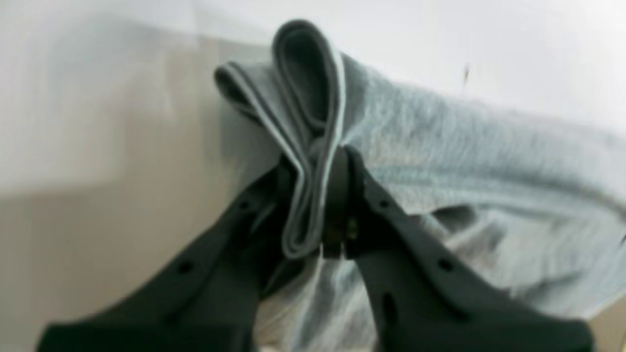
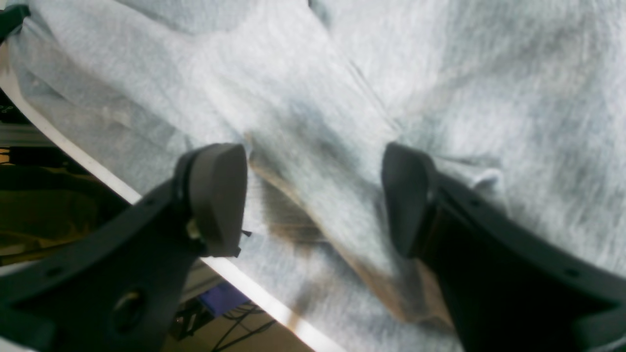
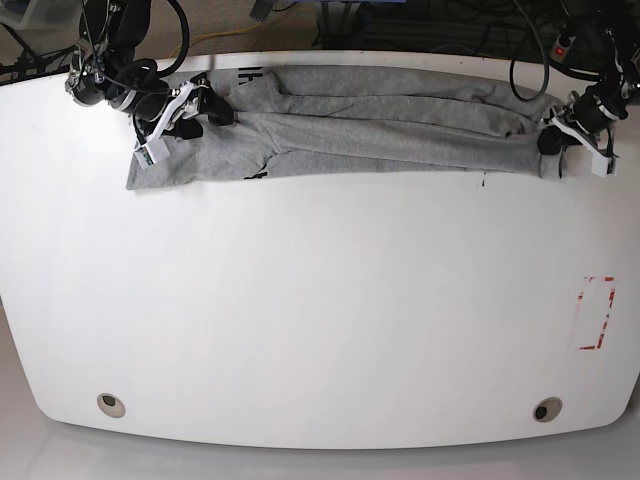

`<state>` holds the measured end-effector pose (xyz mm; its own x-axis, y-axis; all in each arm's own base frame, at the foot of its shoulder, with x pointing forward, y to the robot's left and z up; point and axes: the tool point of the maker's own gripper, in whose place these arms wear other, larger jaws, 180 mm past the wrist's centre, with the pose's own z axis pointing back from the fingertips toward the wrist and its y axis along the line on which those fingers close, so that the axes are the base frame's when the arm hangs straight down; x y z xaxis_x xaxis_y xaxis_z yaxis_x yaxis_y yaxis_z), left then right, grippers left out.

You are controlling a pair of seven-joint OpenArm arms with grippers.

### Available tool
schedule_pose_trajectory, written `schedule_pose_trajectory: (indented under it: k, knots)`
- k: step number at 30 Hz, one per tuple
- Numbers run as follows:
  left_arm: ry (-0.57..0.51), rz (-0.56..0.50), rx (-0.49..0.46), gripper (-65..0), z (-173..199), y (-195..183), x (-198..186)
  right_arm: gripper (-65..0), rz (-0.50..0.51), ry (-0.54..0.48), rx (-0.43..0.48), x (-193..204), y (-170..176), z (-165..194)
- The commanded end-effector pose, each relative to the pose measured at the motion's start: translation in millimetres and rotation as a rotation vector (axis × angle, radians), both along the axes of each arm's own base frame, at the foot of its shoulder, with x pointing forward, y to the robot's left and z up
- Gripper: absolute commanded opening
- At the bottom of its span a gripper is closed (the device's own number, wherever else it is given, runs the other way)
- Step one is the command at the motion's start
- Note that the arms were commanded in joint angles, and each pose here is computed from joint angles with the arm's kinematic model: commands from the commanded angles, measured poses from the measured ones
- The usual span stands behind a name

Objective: Fold the T-shirt properly
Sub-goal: 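Grasp the strip end with the left gripper and fold it toward the right gripper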

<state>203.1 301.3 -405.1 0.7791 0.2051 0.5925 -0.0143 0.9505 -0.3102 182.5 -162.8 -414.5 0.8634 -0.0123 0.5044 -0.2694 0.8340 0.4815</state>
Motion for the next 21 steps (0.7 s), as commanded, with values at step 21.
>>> schedule_pose_trajectory:
  k: [21]
  knots:
    - [-0.274, -0.498, -0.131, -64.7, 77.9, -215.0, 18.8, -23.5, 0.014, 0.037, -0.062, 0.3, -9.0, -5.4]
